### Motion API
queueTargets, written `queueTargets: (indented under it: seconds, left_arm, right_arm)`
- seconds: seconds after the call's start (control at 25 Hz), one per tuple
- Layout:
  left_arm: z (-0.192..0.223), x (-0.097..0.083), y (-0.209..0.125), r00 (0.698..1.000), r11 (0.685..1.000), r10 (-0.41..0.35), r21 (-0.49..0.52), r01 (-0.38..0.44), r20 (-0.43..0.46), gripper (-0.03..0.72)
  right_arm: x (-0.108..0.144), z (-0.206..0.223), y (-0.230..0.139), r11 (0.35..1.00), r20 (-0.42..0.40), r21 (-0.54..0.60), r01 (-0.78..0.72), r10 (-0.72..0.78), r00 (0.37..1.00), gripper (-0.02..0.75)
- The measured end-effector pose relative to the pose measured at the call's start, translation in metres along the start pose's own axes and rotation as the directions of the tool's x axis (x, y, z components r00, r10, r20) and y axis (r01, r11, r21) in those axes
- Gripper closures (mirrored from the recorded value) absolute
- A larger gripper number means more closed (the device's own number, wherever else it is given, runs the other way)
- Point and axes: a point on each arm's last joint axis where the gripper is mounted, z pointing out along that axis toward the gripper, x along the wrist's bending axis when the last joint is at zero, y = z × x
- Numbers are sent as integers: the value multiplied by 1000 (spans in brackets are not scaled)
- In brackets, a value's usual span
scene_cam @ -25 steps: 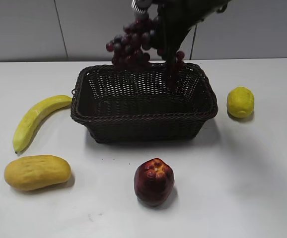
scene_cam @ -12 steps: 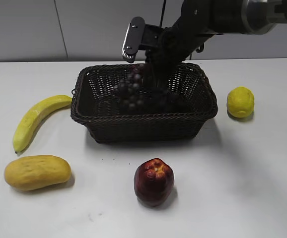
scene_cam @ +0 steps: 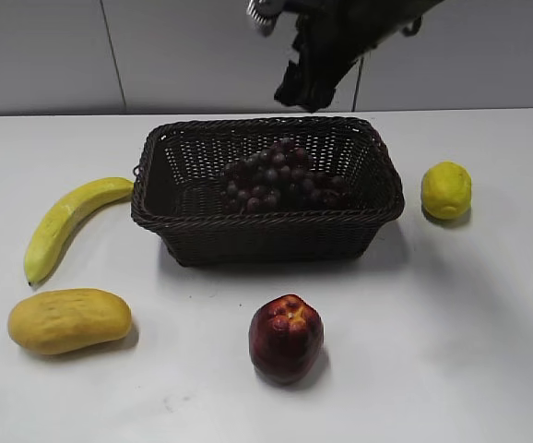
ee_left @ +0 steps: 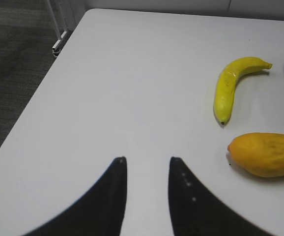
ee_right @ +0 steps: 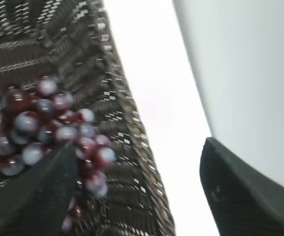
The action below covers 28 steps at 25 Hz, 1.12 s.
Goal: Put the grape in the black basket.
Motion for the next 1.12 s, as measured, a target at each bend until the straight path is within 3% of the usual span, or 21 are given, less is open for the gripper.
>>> queueTargets:
  seconds: [0.16,0.32,0.4,0.56,0.76,0.92,1.12]
  left_arm:
    - [0,0,0,1000,1000,0,0,0,0,454]
    - [0,0,0,1000,1000,0,0,0,0,454]
    - [0,0,0,1000,1000,0,0,0,0,454]
    - [0,0,0,1000,1000,0,0,0,0,454]
    - [0,0,0,1000,1000,0,0,0,0,454]
    - [0,0,0,1000,1000,0,0,0,0,454]
    - [0,0,0,1000,1000,0,0,0,0,454]
  right_arm:
    - [-41,-30,-17,960,97,-21,-280,281,955,154]
    - [-73,-60,-42,834,146,-13,-552,548,824,159]
    - [-79,-71,-55,802,164,52,-596,581,797,169]
    - [-78,-83,-85,720,210,283,-633,598,774,190]
    - [-79,-102,-120,494,323,467,-733,677,661,218]
    - [-80,-116,-137,371,344,516,-772,736,583,224]
    - [-63,-140,-144,308,350,511,-803,778,521,226]
